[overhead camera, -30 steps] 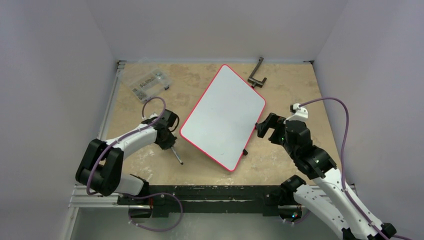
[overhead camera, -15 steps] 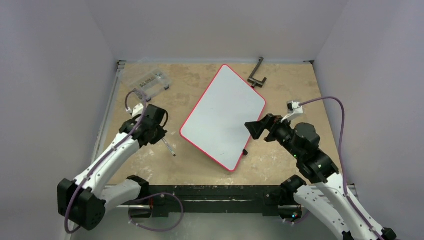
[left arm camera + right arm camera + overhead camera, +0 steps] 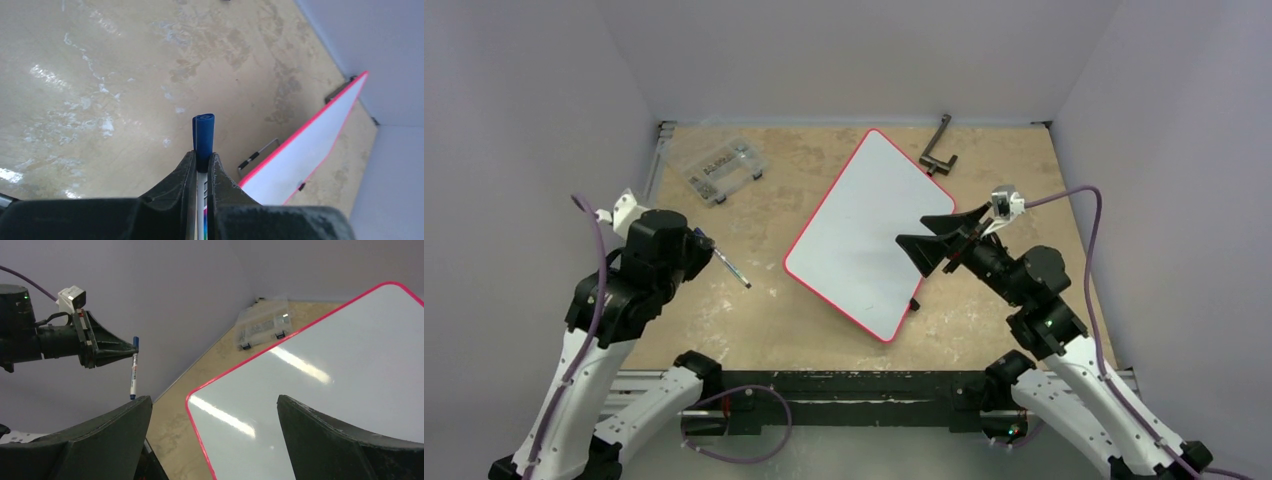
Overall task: Write a sentence on the whiteboard
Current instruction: Pass from the left arm to the right
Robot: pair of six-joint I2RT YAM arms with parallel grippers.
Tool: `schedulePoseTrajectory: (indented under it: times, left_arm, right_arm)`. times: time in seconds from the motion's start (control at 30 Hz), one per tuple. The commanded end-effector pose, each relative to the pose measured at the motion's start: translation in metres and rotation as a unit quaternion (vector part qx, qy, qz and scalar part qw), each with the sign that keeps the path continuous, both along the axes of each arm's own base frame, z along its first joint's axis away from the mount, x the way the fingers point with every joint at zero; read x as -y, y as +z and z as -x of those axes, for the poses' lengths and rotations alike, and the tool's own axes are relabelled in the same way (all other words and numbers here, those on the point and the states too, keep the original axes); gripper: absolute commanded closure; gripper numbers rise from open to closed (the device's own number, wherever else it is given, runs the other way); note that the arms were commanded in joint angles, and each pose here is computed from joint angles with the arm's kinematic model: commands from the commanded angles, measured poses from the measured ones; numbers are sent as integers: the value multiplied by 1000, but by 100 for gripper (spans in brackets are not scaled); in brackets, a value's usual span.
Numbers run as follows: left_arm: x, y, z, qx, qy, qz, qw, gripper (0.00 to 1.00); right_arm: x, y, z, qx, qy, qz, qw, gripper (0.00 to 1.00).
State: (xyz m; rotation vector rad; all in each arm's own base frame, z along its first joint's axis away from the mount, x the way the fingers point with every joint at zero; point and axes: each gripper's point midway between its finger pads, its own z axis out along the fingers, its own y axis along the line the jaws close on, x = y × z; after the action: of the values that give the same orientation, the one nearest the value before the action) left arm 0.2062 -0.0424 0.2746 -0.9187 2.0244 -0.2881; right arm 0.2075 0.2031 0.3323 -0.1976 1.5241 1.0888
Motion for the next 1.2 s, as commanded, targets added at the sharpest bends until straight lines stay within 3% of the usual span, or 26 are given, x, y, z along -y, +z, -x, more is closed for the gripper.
schedulePoseTrajectory:
  times: [0.0,0.33,0.6,1.03,1.17]
  left_arm:
    - [10,38,-5,46,-4,51,998,100]
    - [53,76,-43,84,0,192,978,100]
    - [76,90,-54,93,-4,285,954,100]
    - [107,90,-62,69,-27,371,925,100]
    - [110,90,-61,67,-25,389,918,100]
  right_arm:
    - [-11,49,4,103,17,-27,994,1]
    - [-67,85,8,228,50,-7,972,1]
    - [-104,87,12,309,61,-1,949,1]
    - [-156,81,-1,353,56,23,934,4]
    - [-168,79,-13,353,39,29,934,11]
